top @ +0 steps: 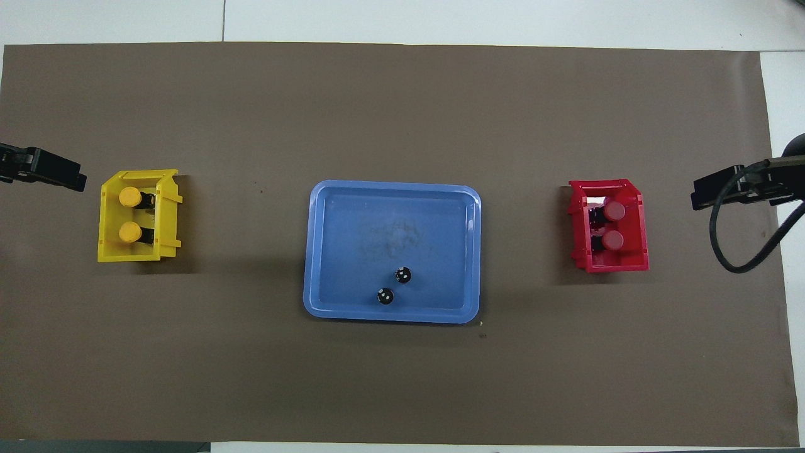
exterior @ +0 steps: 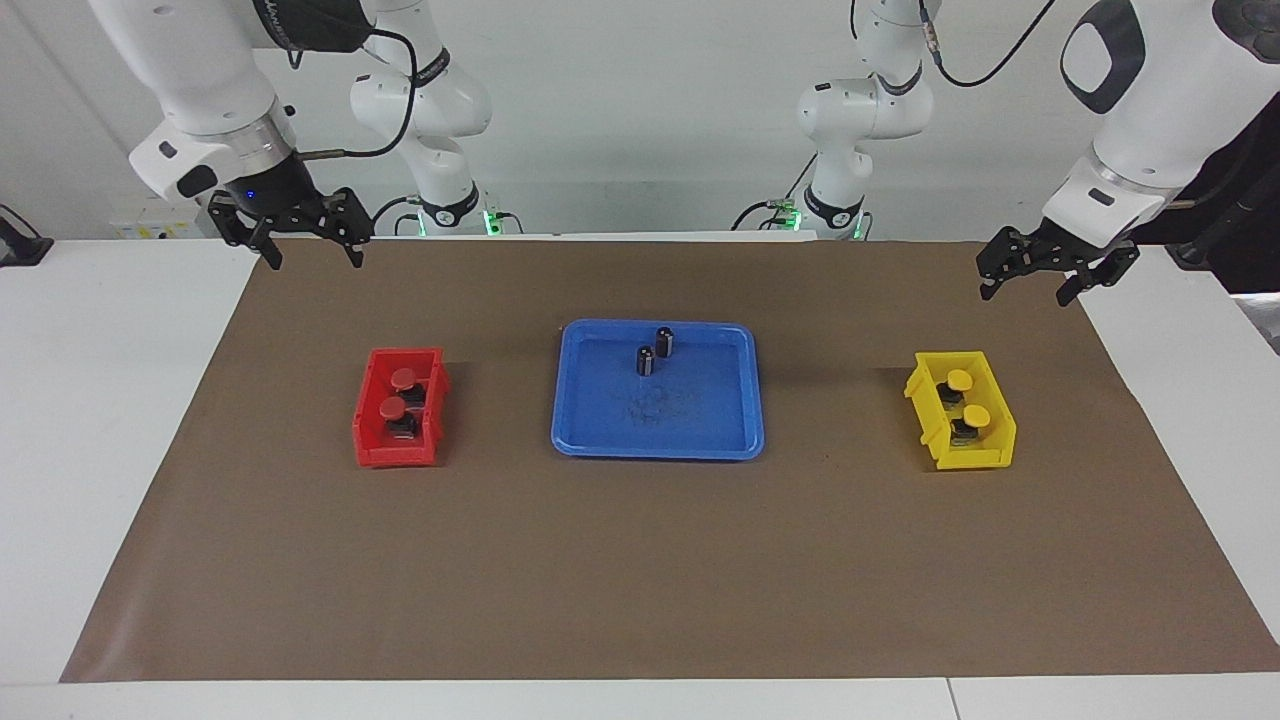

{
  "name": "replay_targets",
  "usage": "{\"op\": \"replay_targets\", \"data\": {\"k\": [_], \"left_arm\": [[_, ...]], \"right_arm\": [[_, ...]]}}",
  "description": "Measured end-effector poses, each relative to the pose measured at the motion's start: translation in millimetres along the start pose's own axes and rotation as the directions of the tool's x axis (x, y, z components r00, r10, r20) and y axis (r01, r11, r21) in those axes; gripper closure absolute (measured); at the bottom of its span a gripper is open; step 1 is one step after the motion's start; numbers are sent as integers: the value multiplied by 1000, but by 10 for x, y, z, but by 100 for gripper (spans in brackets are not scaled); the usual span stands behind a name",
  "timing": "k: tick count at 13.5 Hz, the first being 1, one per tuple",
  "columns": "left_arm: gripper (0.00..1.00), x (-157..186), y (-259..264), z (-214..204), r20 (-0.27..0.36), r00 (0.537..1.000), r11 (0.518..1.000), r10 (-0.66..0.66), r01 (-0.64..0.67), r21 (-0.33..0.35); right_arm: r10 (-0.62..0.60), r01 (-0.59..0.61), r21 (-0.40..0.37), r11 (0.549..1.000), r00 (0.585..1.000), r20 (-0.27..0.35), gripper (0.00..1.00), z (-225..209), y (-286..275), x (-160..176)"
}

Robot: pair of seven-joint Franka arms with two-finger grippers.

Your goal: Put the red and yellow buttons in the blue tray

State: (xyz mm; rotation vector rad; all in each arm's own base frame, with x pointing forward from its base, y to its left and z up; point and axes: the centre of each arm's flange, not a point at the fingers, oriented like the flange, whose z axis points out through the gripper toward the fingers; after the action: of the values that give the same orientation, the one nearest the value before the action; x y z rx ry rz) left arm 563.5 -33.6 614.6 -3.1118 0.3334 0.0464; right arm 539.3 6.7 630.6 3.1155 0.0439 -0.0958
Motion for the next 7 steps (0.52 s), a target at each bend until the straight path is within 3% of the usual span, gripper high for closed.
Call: {"op": "replay_targets", "data": {"k": [7], "left_arm": [[0, -90, 1, -102, -10, 1000, 1000, -3, 3, 1]], "right_arm": [[0, 0, 0, 1000, 1000, 1, 0, 3, 0, 0]]}}
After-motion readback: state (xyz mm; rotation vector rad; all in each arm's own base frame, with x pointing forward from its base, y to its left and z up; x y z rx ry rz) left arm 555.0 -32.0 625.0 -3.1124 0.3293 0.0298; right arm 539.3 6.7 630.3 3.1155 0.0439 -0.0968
